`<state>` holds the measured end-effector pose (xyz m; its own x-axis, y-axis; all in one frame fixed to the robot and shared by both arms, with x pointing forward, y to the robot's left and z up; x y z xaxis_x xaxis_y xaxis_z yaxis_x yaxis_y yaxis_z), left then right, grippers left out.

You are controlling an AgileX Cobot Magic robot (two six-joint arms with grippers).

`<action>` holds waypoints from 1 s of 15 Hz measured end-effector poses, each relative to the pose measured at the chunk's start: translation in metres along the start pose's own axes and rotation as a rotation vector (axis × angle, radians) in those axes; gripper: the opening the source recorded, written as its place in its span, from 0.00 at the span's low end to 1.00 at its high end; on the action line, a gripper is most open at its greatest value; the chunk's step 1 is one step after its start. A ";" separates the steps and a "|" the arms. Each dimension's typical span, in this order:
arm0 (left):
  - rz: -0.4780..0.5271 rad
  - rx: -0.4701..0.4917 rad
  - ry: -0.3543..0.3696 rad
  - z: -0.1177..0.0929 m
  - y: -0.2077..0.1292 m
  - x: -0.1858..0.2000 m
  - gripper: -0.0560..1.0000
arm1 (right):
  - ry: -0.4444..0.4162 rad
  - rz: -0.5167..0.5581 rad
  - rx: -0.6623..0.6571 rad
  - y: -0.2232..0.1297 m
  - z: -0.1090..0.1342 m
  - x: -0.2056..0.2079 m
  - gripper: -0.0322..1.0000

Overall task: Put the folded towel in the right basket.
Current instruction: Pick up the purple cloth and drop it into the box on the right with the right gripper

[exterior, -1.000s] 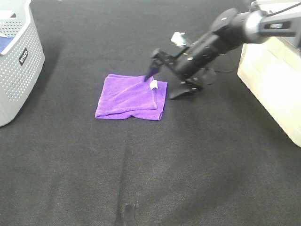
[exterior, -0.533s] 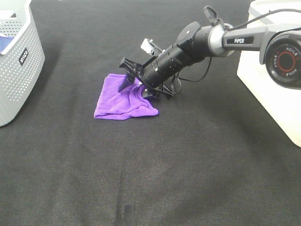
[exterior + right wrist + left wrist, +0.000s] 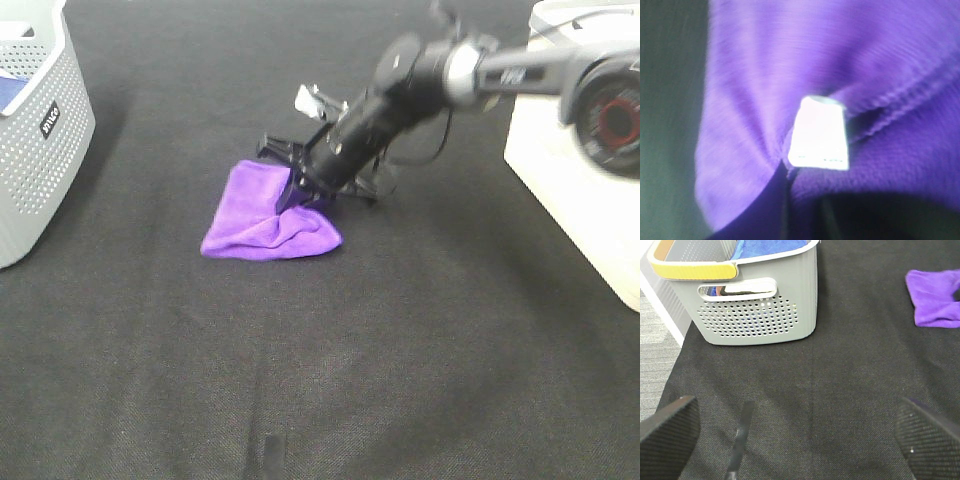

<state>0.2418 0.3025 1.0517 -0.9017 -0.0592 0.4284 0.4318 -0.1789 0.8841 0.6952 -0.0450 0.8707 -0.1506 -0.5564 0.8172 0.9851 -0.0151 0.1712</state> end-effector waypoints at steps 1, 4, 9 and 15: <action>0.000 0.000 0.000 0.000 0.000 0.000 0.99 | 0.009 0.000 0.044 0.005 0.014 0.025 0.09; 0.000 0.000 0.000 0.000 0.000 0.000 0.99 | 0.036 -0.123 0.154 0.031 0.051 0.135 0.09; 0.000 0.000 0.000 0.000 0.000 0.000 0.99 | -0.088 -0.431 0.137 0.059 0.014 0.316 0.09; 0.000 0.000 0.000 0.000 0.000 0.000 0.99 | -0.507 -0.628 0.029 0.044 -0.099 0.440 0.09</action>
<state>0.2418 0.3025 1.0517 -0.9017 -0.0592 0.4284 0.4318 -0.1789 0.8841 0.6807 -0.3727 1.1834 -0.7019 -0.0069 0.7123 0.7022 -0.1743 0.6903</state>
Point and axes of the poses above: a point on each arm's last joint axis where the gripper is mounted, x pointing back along that axis away from the gripper, z along the wrist's bending axis when the last joint is at zero, y = z × x, the point moved 1 cm from there along -x, pointing out along that axis toward the gripper, and after that the axes turned 7 degrees about -x, right-handed, at the moved point
